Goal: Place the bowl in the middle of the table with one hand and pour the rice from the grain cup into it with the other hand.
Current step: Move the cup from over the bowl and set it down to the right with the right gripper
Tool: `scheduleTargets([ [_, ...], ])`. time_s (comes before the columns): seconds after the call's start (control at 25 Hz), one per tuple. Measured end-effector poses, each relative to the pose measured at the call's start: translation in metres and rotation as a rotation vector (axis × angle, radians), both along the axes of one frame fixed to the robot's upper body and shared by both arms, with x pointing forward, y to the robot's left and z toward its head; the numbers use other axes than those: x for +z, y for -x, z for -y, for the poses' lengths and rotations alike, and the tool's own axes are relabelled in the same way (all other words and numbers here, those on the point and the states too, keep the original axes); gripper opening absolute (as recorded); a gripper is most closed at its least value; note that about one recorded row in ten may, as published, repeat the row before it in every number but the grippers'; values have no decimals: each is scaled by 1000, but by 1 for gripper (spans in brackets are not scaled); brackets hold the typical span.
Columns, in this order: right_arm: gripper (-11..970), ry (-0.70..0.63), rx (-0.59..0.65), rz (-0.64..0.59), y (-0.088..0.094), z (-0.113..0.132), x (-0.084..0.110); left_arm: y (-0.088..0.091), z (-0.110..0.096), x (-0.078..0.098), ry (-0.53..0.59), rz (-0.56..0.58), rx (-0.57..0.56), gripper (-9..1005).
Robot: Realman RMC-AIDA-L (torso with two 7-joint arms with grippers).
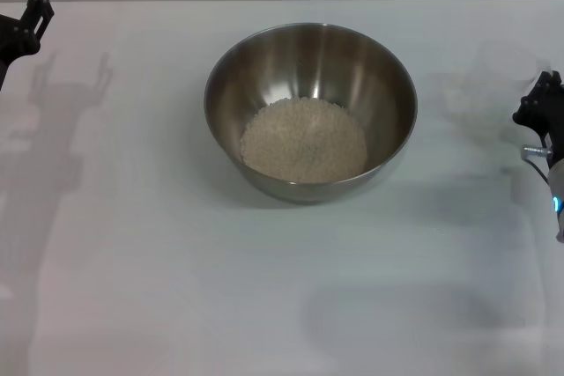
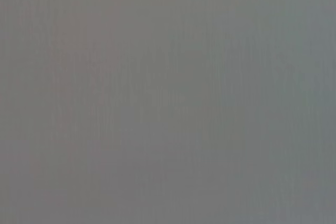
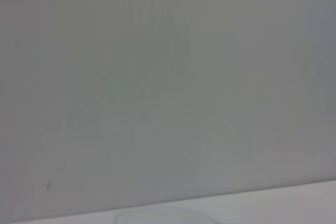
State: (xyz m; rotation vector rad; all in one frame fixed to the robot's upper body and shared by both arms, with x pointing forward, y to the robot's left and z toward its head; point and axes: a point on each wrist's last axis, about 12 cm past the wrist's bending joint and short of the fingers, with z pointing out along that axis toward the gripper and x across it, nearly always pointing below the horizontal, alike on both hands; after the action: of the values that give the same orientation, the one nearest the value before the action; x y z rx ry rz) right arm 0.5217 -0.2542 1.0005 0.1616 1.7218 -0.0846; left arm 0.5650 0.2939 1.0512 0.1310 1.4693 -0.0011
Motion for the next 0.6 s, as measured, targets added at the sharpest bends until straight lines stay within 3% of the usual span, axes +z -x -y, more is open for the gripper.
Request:
scheduleTargets([
  [0.16,96,49,56,-7,2,-1,-3,0,-1,0,1,1,3,806],
  [0.6,105,32,78,-9,5,-3,-5,1,-2,0,2,1,6,806],
])
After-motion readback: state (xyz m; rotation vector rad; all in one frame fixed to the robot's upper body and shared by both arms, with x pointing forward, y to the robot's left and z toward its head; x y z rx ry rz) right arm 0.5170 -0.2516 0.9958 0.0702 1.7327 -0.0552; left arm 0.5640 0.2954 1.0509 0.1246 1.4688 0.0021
